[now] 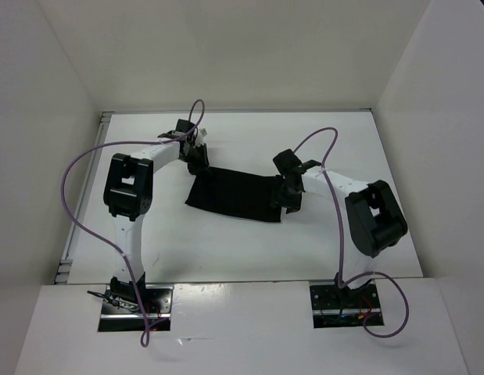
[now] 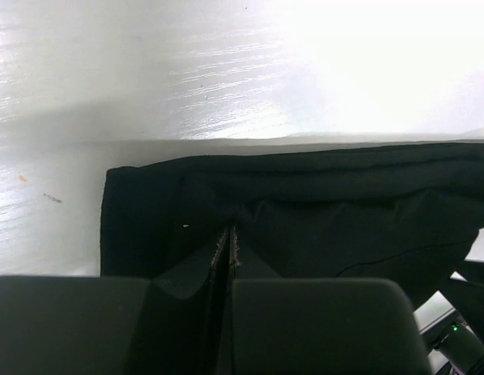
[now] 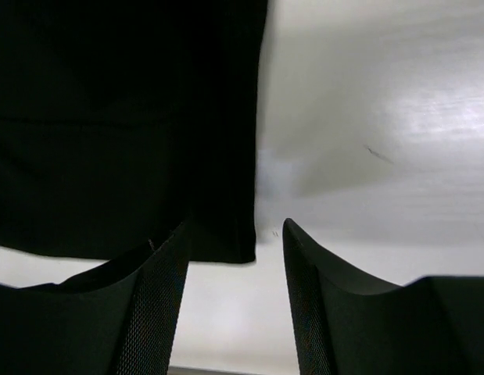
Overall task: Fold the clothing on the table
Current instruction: Fold the skirt
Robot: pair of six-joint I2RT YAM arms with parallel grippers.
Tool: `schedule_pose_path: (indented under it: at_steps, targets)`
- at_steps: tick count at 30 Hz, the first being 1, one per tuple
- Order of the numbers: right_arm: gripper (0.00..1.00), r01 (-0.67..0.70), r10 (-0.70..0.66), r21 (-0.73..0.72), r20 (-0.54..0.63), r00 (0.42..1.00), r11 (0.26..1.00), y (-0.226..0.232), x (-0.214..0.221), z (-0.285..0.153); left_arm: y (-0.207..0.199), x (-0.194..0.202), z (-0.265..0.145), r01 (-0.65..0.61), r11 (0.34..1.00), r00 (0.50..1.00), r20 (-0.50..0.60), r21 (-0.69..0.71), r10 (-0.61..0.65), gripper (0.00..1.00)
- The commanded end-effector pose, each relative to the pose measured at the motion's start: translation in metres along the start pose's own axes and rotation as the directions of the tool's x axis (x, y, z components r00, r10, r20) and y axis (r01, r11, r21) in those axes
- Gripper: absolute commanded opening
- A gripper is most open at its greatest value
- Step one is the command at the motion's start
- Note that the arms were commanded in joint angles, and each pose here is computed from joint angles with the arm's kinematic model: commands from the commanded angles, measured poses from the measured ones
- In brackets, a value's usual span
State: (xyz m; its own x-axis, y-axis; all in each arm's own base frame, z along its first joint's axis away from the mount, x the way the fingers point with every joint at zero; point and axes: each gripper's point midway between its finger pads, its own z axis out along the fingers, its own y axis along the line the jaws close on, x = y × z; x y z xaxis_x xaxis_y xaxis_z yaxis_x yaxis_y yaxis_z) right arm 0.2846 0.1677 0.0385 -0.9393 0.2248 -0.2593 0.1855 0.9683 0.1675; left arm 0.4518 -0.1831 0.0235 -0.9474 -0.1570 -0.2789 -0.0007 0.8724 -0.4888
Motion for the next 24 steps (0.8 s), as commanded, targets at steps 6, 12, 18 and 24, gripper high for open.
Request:
schedule_pose_path:
  at_steps: [6, 12, 18, 24]
  targets:
    - [0.54, 0.008, 0.001, -0.116, 0.073, 0.997, 0.993, 0.029, -0.041, 0.018, 0.027, 0.015, -0.008, 0.018, 0.998, 1.0, -0.015, -0.067, -0.019, 0.06]
    - [0.44, -0.017, 0.02, -0.04, 0.061, 0.998, 0.999, 0.01, -0.041, 0.039, 0.036, 0.013, -0.014, 0.025, 0.996, 1.0, -0.003, -0.081, -0.025, 0.06]
    - [0.4, -0.055, 0.06, -0.082, 0.064, 0.996, 0.995, 0.008, -0.048, 0.051, 0.046, 0.024, -0.014, 0.042, 0.994, 0.999, -0.021, -0.102, -0.045, 0.06]
    - [0.16, -0.04, 0.032, -0.23, -0.037, 0.999, 0.972, 0.03, -0.03, 0.063, 0.048, 0.028, -0.013, 0.045, 0.993, 0.998, -0.029, -0.105, -0.049, 0.06]
